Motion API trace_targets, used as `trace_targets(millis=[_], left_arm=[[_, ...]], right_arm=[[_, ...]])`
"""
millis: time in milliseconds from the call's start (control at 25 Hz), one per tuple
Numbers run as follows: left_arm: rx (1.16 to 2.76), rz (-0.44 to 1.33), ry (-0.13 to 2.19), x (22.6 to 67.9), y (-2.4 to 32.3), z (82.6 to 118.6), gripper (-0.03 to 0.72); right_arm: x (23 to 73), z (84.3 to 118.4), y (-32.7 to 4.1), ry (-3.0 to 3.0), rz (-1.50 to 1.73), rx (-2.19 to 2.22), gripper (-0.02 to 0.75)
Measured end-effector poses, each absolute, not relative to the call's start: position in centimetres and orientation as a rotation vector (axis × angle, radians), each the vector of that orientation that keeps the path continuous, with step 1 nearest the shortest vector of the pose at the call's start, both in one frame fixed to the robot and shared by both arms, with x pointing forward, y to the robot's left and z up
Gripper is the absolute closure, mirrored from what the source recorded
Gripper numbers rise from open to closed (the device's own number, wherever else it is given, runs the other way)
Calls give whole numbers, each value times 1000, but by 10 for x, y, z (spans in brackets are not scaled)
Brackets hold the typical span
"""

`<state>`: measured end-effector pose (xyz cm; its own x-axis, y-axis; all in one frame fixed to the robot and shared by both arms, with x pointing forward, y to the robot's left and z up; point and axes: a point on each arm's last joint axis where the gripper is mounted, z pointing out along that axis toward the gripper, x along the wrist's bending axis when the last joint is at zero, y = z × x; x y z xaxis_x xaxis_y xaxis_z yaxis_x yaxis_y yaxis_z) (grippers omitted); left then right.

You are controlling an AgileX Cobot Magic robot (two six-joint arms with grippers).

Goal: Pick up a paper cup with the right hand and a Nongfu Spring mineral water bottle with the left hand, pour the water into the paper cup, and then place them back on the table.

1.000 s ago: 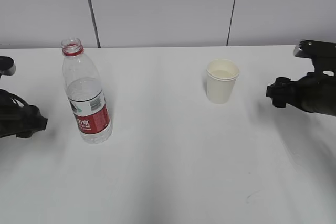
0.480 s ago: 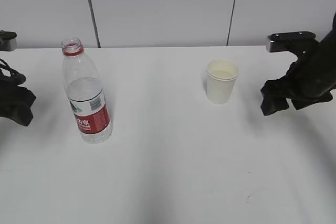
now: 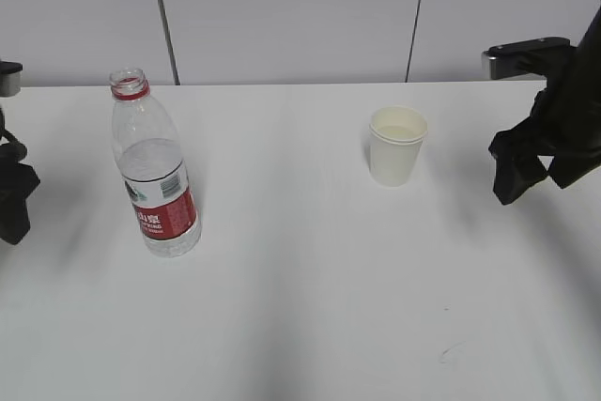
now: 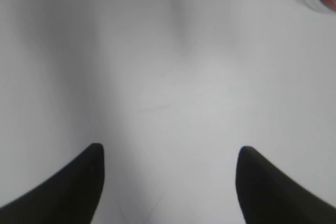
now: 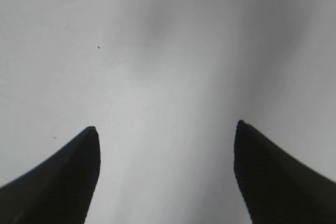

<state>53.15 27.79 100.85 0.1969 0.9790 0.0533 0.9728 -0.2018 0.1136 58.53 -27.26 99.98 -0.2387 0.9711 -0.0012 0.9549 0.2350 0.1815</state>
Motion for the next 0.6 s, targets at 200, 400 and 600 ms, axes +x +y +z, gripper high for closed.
trace_targets(millis=[200, 400, 600], left_arm=[[2452, 169, 1971, 522, 283, 1017, 216], [2439, 229, 1957, 511, 285, 1036, 222], [2394, 300, 1930, 497, 286, 1058, 228]], right_arm=[[586, 1017, -273, 2412, 160, 1878, 147], [586, 1031, -274, 2435, 120, 1882, 147], [579, 1044, -274, 2419, 143, 1868, 147]])
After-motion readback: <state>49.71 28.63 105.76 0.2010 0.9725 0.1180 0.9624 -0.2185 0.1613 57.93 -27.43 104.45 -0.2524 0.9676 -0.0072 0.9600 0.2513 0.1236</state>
